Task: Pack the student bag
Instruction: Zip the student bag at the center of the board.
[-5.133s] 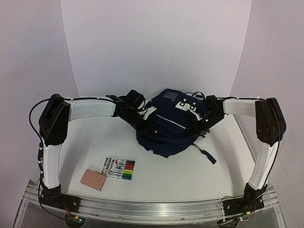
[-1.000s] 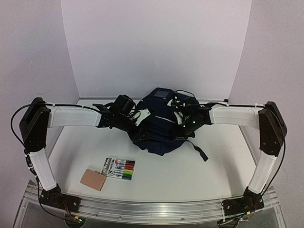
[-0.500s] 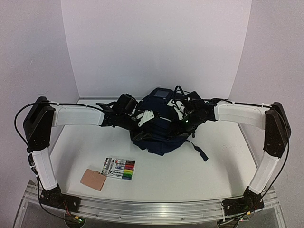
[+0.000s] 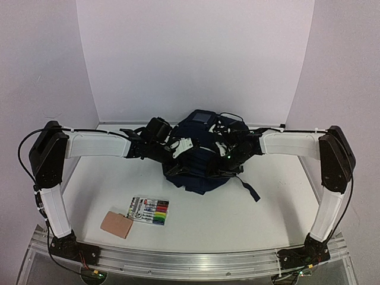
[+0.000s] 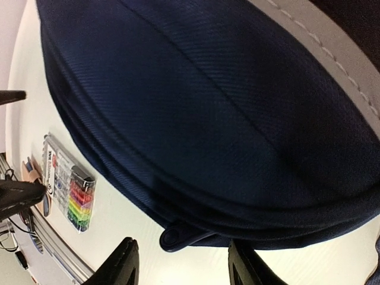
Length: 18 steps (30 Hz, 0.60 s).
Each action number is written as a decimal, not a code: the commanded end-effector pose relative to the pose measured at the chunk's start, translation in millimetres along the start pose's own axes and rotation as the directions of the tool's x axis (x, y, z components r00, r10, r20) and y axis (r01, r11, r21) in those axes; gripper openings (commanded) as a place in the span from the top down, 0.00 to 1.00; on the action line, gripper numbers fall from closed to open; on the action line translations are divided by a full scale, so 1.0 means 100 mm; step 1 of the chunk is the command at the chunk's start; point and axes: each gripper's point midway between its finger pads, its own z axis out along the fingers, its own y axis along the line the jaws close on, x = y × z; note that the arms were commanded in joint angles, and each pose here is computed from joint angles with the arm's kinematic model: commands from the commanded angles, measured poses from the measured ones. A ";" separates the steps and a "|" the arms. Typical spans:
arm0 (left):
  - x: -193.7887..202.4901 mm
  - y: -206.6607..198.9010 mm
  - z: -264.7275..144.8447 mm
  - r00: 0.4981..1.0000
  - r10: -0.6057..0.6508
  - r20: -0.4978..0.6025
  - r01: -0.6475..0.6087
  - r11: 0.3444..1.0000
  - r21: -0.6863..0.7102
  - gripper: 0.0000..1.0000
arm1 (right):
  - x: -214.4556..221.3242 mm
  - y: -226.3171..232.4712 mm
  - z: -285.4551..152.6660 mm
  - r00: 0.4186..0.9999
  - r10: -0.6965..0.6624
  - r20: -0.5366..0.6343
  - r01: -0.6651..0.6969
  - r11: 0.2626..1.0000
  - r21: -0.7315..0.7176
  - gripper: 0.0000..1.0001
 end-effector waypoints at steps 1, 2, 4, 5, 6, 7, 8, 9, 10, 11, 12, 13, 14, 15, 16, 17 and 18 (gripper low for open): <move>-0.19 0.10 -0.05 0.999 0.028 0.031 -0.027 0.999 -0.024 0.44 | -0.08 -0.18 0.14 0.998 0.053 0.020 -0.055 0.995 0.082 0.58; -0.18 0.09 -0.04 0.999 0.036 0.023 -0.036 0.999 -0.023 0.44 | -0.07 -0.21 0.17 0.998 0.065 0.013 -0.066 0.994 0.084 0.63; -0.15 0.08 -0.01 0.999 0.053 0.004 -0.053 0.998 -0.020 0.44 | -0.07 -0.24 0.20 0.997 0.081 0.007 -0.082 0.993 0.085 0.73; -0.14 0.08 0.00 0.998 0.060 -0.003 -0.060 0.998 -0.021 0.44 | -0.07 -0.24 0.19 0.997 0.083 0.007 -0.083 0.993 0.084 0.76; -0.14 0.09 0.00 0.998 0.068 -0.005 -0.068 0.997 -0.022 0.44 | -0.07 -0.24 0.18 0.997 0.082 0.009 -0.083 0.993 0.083 0.78; -0.15 0.09 0.00 0.997 0.074 -0.006 -0.075 0.997 -0.023 0.44 | -0.08 -0.23 0.16 0.997 0.079 0.012 -0.079 0.994 0.079 0.79; -0.16 0.09 0.00 0.997 0.080 -0.004 -0.081 0.996 -0.024 0.44 | -0.09 -0.20 0.13 0.997 0.072 0.017 -0.074 0.995 0.072 0.81; -0.18 0.10 0.00 0.996 0.087 -0.001 -0.087 0.996 -0.024 0.44 | -0.10 -0.18 0.10 0.998 0.067 0.022 -0.068 0.995 0.066 0.83; -0.18 0.10 0.00 0.996 0.094 -0.001 -0.094 0.995 -0.022 0.44 | -0.11 -0.17 0.06 0.998 0.059 0.029 -0.061 0.996 0.061 0.85; -0.19 0.09 0.01 0.995 0.104 -0.003 -0.104 0.994 -0.017 0.44 | -0.12 -0.16 0.02 0.998 0.050 0.035 -0.052 0.997 0.059 0.87; -0.18 0.08 0.02 0.993 0.118 -0.008 -0.118 0.993 -0.009 0.44 | -0.12 -0.15 -0.03 0.998 0.039 0.042 -0.041 0.997 0.059 0.89; -0.17 0.07 0.03 0.991 0.130 -0.015 -0.130 0.991 -0.002 0.44 | -0.12 -0.16 -0.07 0.999 0.025 0.049 -0.028 0.998 0.062 0.90; -0.14 0.06 0.07 0.988 0.150 -0.027 -0.150 0.989 0.003 0.44 | -0.12 -0.18 -0.11 0.999 0.011 0.052 -0.014 0.998 0.063 0.91; -0.12 0.05 0.10 0.984 0.173 -0.034 -0.173 0.985 0.004 0.44 | -0.10 -0.20 -0.13 0.999 0.000 0.050 -0.003 0.998 0.065 0.93; -0.12 0.05 0.12 0.982 0.187 -0.034 -0.187 0.982 0.003 0.43 | -0.11 -0.22 -0.16 0.998 -0.017 0.055 0.014 0.998 0.066 0.97; -0.13 0.06 0.14 0.979 0.201 -0.028 -0.201 0.980 -0.002 0.43 | -0.11 -0.24 -0.18 0.998 -0.028 0.057 0.024 0.997 0.069 0.99; -0.15 0.08 0.17 0.977 0.211 -0.022 -0.212 0.977 -0.010 0.43 | -0.10 -0.24 -0.20 0.998 -0.034 0.058 0.030 0.997 0.068 1.00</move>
